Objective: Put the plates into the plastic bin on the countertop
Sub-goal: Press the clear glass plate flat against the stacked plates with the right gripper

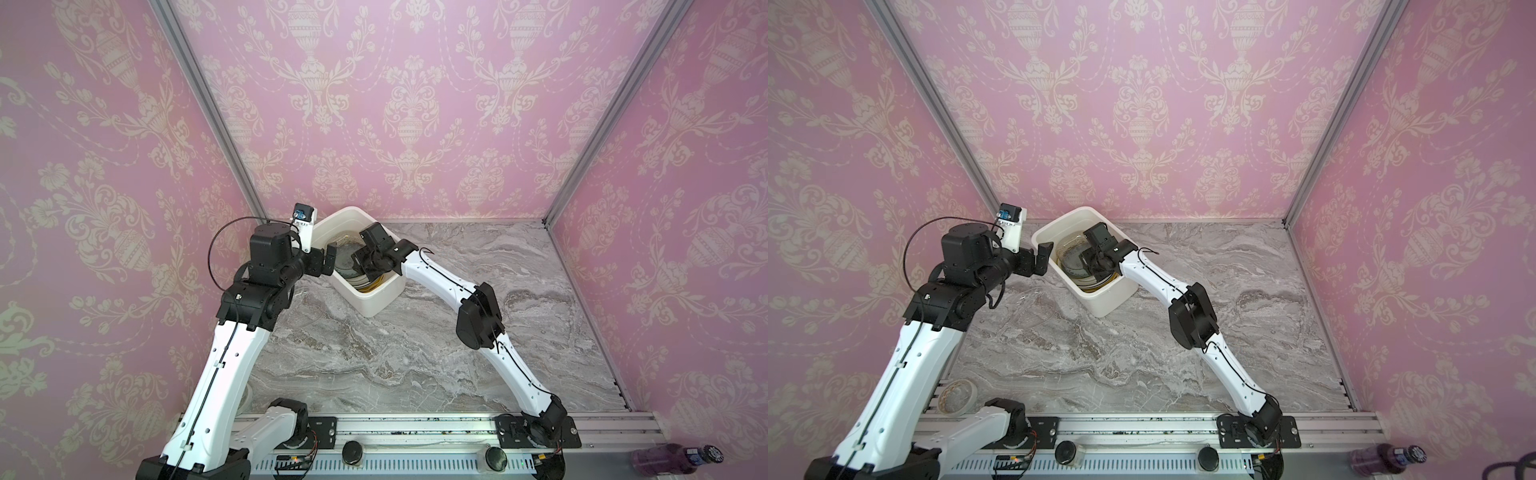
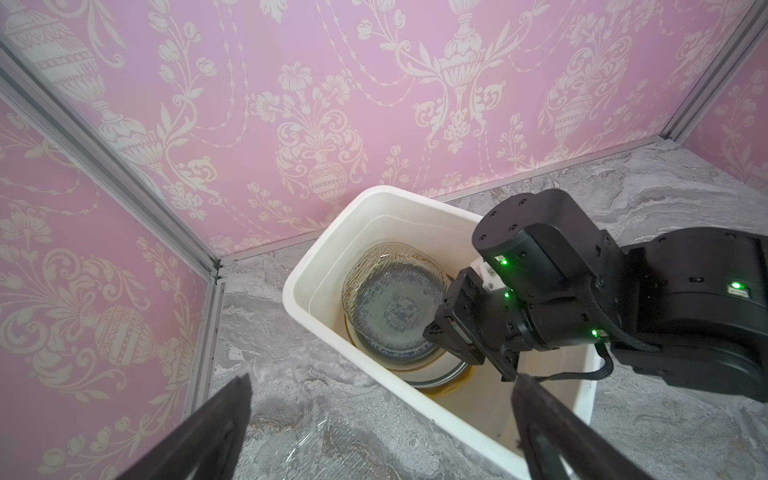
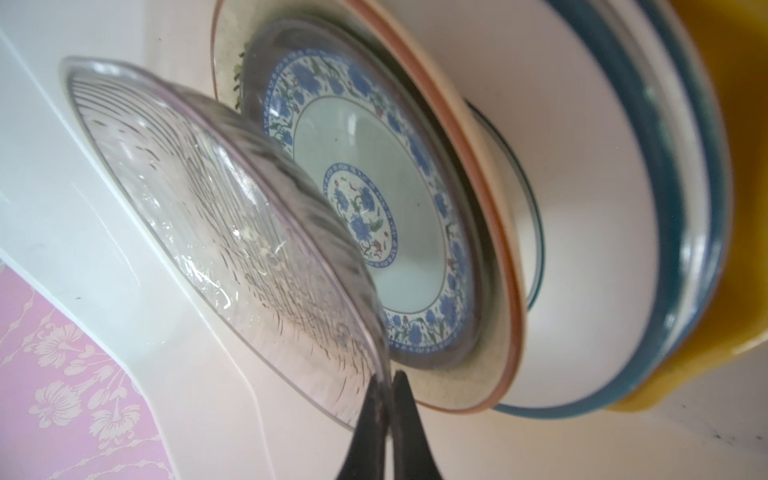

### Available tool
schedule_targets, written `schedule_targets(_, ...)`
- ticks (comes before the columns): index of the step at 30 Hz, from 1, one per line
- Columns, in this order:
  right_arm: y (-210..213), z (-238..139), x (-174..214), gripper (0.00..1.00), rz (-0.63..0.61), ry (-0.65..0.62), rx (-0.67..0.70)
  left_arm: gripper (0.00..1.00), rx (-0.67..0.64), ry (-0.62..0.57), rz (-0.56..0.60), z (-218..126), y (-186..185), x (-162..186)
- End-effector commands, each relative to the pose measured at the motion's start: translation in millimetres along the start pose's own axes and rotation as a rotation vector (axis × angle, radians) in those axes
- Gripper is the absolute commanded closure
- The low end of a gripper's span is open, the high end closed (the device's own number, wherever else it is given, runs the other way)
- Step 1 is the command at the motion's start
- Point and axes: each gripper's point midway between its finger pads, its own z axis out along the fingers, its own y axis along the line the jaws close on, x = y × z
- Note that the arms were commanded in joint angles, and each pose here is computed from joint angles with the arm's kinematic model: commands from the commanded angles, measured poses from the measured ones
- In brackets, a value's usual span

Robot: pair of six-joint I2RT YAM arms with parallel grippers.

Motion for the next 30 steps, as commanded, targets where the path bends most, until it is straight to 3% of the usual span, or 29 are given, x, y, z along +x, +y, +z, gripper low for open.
schedule_targets(1, -12.6, 10.6, -15.5, 1.0, -0.006, -0.023, 0.035, 0.01, -0.027, 0.011, -0.009, -3.4, 3.3, 4.5)
schedule_targets(30, -12.2, 11.0, -16.0, 0.87, -0.003, -0.027, 0.03, 0.01, -0.059, -0.005, 0.015, -11.9, 8.9, 0.3)
